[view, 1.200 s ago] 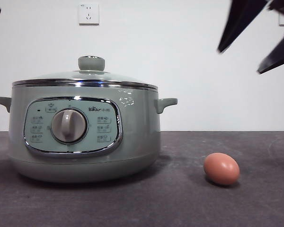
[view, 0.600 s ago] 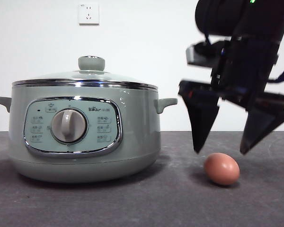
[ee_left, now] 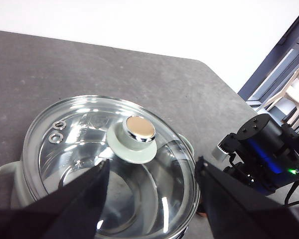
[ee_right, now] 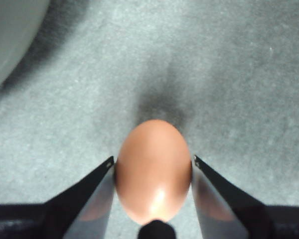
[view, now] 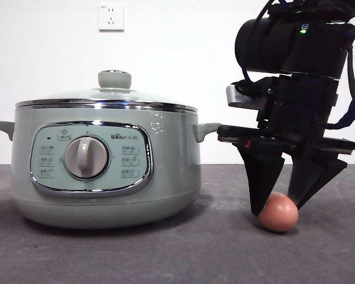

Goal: Pick up the egg,open the lid,put the egg in the pot,close the lid

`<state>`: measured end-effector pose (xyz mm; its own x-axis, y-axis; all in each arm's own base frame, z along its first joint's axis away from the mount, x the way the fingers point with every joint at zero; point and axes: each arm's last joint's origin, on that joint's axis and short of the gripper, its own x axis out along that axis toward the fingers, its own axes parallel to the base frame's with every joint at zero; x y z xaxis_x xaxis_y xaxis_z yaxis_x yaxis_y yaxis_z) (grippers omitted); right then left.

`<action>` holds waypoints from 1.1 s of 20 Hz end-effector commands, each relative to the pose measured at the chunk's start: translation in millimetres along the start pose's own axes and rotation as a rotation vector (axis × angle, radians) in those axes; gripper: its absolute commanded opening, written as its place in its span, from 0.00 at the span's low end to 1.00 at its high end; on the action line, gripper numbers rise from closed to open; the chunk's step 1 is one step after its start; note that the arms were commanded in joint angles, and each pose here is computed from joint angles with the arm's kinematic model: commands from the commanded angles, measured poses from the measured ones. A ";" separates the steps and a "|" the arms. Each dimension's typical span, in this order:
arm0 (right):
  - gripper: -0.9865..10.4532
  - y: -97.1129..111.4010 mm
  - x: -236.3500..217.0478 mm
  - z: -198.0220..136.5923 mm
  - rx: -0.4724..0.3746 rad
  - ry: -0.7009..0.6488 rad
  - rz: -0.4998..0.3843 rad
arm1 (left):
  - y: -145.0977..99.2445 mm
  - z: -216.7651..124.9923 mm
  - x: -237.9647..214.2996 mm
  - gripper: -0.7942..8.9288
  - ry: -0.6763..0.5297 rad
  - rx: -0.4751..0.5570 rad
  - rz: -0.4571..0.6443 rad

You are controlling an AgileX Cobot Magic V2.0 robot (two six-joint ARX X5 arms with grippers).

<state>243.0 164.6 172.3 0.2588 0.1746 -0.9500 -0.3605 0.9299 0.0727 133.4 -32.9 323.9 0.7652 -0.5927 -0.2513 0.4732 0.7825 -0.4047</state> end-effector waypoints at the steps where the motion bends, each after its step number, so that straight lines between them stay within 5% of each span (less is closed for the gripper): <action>1: 0.08 -0.2 4.5 -0.9 0.009 0.015 -0.003 | 0.0 -1.7 -0.1 0.38 0.012 -0.001 0.001; 5: 0.08 -2.4 -13.1 -5.7 0.012 0.016 -0.006 | -0.2 -4.6 0.4 0.38 0.040 0.020 -0.001; 7: 0.08 -3.3 -31.6 -9.3 0.012 -0.015 0.001 | -1.6 -3.3 3.0 0.47 0.033 0.046 -0.016; 12: 0.08 -9.7 -92.5 -26.1 0.020 -0.176 -0.023 | 1.2 -1.6 34.9 0.48 0.098 0.049 -0.046; 22: 0.08 -17.7 -143.5 -53.9 0.051 -0.326 -0.036 | -20.2 17.4 125.5 0.48 0.208 0.268 0.056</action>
<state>163.7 105.5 291.4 0.5421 0.2309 -0.8079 -0.3146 0.9473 0.0596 226.9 -118.6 315.9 0.6983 -0.5512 -0.4567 0.5382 0.8249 -0.1728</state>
